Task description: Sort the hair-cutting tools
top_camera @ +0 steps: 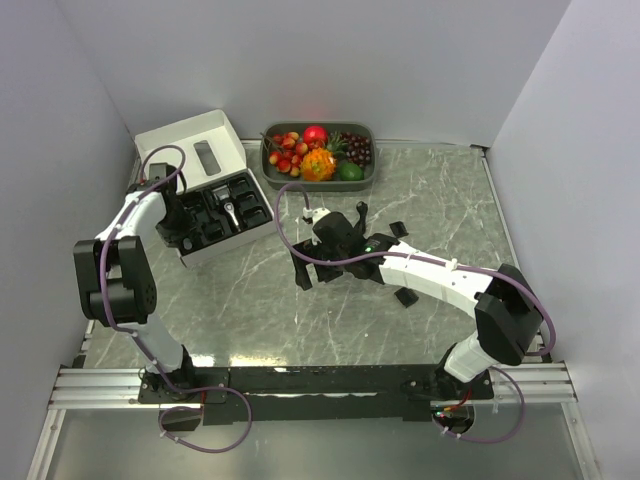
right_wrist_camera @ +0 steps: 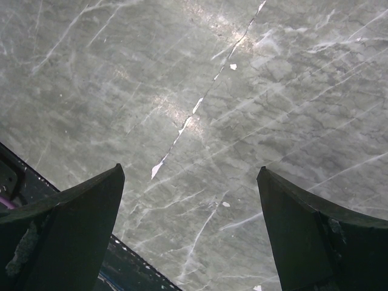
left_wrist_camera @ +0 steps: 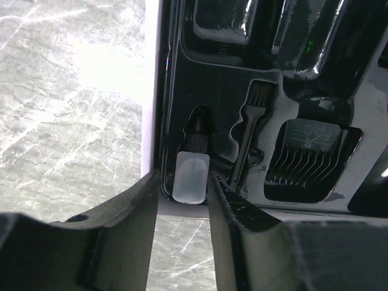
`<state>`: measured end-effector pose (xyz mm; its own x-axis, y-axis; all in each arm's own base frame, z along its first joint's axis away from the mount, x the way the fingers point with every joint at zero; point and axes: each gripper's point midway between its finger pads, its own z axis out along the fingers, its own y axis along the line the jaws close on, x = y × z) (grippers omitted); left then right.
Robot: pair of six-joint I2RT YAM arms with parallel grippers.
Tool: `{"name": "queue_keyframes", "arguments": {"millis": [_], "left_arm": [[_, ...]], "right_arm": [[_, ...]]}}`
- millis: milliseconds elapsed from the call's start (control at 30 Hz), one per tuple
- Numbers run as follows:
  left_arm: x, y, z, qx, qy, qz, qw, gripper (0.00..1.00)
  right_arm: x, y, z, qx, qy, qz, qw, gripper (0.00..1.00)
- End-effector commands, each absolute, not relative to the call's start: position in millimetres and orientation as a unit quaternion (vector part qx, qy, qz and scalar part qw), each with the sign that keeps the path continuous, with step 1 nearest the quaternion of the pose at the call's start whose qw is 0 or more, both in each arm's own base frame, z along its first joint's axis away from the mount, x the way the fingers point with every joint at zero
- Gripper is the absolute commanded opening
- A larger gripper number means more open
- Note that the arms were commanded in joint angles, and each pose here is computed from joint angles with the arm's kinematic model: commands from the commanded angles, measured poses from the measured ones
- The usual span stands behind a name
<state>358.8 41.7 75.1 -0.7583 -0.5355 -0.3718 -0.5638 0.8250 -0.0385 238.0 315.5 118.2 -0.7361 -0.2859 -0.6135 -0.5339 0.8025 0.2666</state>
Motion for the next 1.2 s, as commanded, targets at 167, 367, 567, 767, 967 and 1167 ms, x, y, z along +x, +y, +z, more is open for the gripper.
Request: {"name": "queue_keyframes", "arguments": {"millis": [167,367,567,767,967,1167], "left_arm": [[363,45,75,-0.289,0.936,0.042,0.196,0.29],[364,47,81,-0.292,0.933,0.043,0.204,0.18],[367,51,95,-0.297,0.927,0.052,0.225,0.14],[367,56,109,-0.301,0.92,0.064,0.244,0.14],[365,57,115,-0.3,0.916,0.068,0.259,0.13],[364,56,117,-0.295,0.914,0.076,0.269,0.13]], "right_arm": [[246,325,133,-0.228,0.898,0.221,0.304,1.0],[245,324,134,-0.227,0.897,0.223,0.307,1.0],[245,325,135,-0.228,0.897,0.224,0.307,1.0],[245,326,134,-0.231,0.896,0.224,0.306,1.0],[243,327,134,-0.233,0.896,0.224,0.304,1.0],[243,328,133,-0.235,0.896,0.223,0.304,1.0]]}}
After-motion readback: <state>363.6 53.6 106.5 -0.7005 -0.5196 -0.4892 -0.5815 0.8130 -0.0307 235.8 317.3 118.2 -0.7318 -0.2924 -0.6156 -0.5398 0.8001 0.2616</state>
